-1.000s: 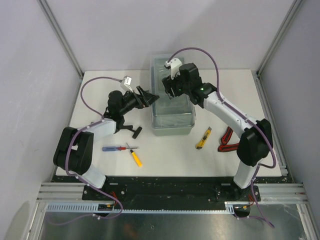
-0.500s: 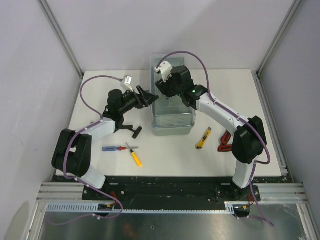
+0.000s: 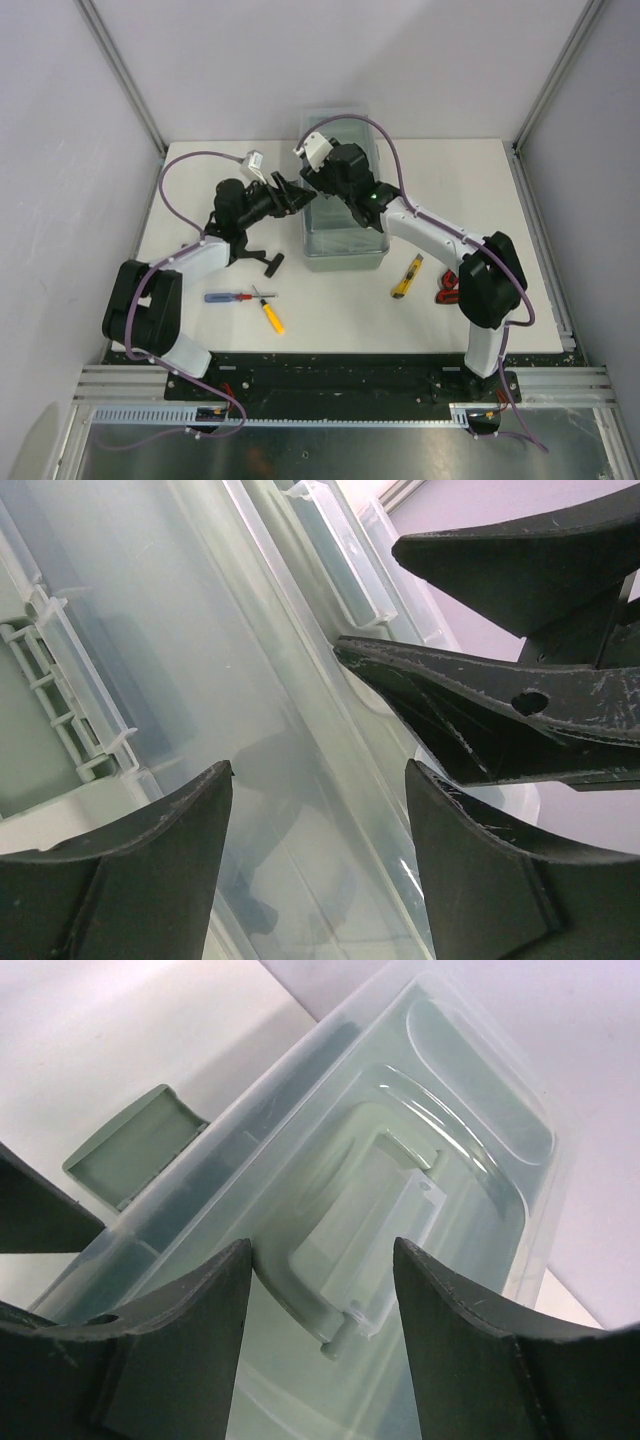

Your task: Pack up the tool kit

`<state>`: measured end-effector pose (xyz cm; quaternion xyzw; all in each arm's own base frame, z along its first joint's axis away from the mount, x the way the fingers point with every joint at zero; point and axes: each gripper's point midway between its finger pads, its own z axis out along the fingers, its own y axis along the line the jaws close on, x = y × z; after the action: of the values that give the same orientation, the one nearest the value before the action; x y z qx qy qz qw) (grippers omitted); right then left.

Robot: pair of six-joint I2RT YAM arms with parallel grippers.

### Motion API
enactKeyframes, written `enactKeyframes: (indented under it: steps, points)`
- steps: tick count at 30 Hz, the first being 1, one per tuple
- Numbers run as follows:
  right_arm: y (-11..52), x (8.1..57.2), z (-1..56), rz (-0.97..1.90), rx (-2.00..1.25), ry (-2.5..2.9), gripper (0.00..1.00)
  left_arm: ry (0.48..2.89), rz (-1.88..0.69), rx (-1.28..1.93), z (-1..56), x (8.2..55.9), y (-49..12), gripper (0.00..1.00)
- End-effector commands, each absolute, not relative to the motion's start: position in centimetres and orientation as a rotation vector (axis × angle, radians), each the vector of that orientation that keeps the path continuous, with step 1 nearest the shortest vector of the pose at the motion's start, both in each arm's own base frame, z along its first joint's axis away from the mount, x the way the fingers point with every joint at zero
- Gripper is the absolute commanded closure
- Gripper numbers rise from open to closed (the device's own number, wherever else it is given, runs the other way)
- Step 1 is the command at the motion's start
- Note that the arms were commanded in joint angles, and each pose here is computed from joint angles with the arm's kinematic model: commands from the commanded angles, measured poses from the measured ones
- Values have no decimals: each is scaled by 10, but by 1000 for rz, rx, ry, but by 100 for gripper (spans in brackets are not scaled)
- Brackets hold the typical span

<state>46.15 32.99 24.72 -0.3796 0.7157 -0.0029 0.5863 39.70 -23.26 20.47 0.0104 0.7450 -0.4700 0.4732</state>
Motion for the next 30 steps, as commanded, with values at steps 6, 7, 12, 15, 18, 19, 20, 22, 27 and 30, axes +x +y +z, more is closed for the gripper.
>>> enactKeyframes:
  steps: [6, 7, 12, 15, 18, 19, 20, 22, 27, 30]
  points:
    - [283, 483, 256, -202, -699, 1667, 40, 2067, -1191, 48, 144, 356, -245, 35]
    - [281, 483, 259, -194, -688, 1671, 40, 2069, -1189, 46, 144, 356, -245, 36]
    - [265, 479, 266, -134, -644, 1717, 42, 2073, -1185, 40, 142, 356, -244, 36]
    - [257, 475, 269, -101, -622, 1734, 43, 2077, -1182, 36, 140, 356, -244, 37]
    - [249, 473, 274, -74, -592, 1742, 44, 2080, -1177, 31, 139, 357, -244, 37]
    - [247, 471, 276, -68, -584, 1743, 44, 2082, -1176, 28, 138, 357, -243, 38]
    - [246, 470, 279, -62, -576, 1741, 44, 2085, -1174, 24, 136, 357, -243, 38]
    - [242, 469, 283, -53, -559, 1738, 45, 2093, -1174, 19, 134, 357, -243, 38]
    - [234, 468, 293, -23, -515, 1736, 45, 2109, -1171, 9, 128, 357, -243, 38]
    - [230, 467, 292, -9, -510, 1750, 45, 2114, -1171, 8, 126, 357, -244, 38]
